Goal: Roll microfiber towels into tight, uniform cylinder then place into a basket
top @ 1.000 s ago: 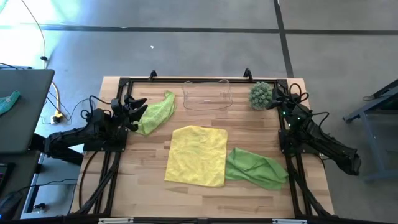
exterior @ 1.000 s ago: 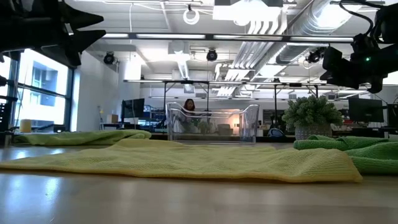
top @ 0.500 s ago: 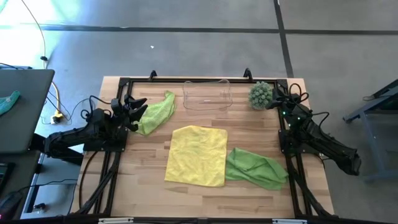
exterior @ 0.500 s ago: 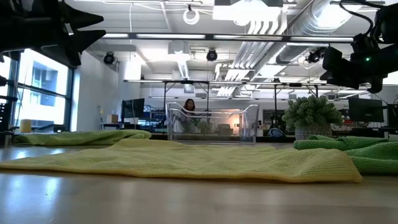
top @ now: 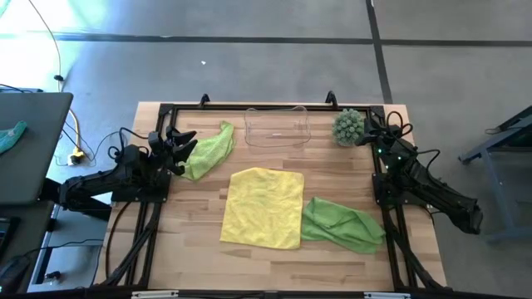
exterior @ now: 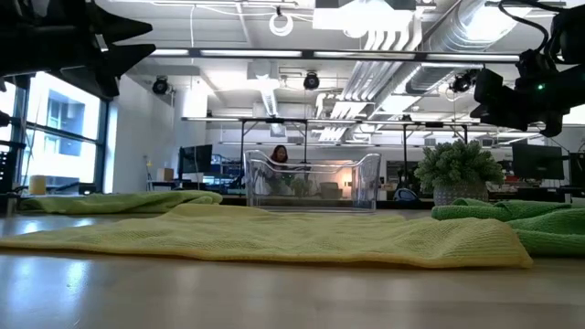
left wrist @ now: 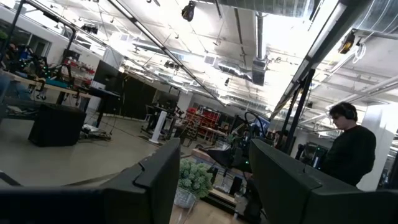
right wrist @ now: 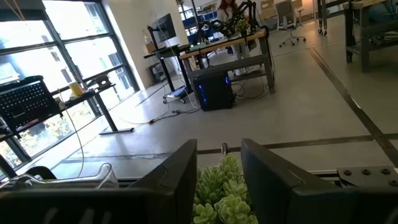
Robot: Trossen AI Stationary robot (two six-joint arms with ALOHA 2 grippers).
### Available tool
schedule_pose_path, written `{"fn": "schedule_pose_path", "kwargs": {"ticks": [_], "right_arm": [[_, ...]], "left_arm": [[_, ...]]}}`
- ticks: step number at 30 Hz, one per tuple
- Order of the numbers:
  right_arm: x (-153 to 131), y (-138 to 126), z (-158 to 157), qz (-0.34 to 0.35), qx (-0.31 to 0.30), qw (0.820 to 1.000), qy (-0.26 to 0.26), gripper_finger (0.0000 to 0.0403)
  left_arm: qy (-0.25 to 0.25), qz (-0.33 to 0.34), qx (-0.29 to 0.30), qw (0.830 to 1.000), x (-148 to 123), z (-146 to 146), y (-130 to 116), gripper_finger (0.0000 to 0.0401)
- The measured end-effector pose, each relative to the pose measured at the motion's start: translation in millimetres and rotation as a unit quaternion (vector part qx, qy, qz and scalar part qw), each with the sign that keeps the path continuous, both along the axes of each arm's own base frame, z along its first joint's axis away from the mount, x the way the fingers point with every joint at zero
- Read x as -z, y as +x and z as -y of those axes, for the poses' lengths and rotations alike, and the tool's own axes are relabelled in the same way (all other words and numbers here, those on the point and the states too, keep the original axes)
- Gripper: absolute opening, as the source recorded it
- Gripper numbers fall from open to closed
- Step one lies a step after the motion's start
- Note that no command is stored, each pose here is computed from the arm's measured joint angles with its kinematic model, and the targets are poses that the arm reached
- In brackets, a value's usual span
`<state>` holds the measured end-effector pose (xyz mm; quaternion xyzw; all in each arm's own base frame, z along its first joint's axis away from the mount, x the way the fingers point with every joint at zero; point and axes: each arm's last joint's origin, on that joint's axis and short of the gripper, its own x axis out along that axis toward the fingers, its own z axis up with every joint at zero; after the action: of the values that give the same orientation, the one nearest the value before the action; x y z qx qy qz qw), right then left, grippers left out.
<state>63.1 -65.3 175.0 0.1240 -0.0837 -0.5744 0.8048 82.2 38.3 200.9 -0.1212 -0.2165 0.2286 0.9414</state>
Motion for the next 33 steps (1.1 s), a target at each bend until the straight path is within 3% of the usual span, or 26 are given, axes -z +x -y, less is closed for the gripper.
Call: {"fn": "schedule_pose_path", "kwargs": {"ticks": [12, 21, 28, 33], "right_arm": [[0.0, 0.0, 0.0, 0.0, 0.0, 1.0, 0.0, 0.0119], [0.0, 0.0, 0.0, 0.0, 0.0, 1.0, 0.0, 0.0119], [0.1, 0.0, 0.0, 0.0, 0.0, 1.0, 0.0, 0.0119], [0.0, 0.0, 0.0, 0.0, 0.0, 1.0, 0.0, 0.0119]], "left_arm": [[0.001, 0.002, 0.004, 1.0, -0.4, 0.2, 0.0, 0.0182], [0.083, -0.005, 0.111, 0.99, -4.9, 7.9, 1.1, 0.0182], [0.147, 0.002, 0.085, 0.986, -16.0, 8.6, -0.7, 0.0182], [0.152, -0.019, 0.06, 0.986, -29.6, 6.2, 2.2, 0.0182]]}}
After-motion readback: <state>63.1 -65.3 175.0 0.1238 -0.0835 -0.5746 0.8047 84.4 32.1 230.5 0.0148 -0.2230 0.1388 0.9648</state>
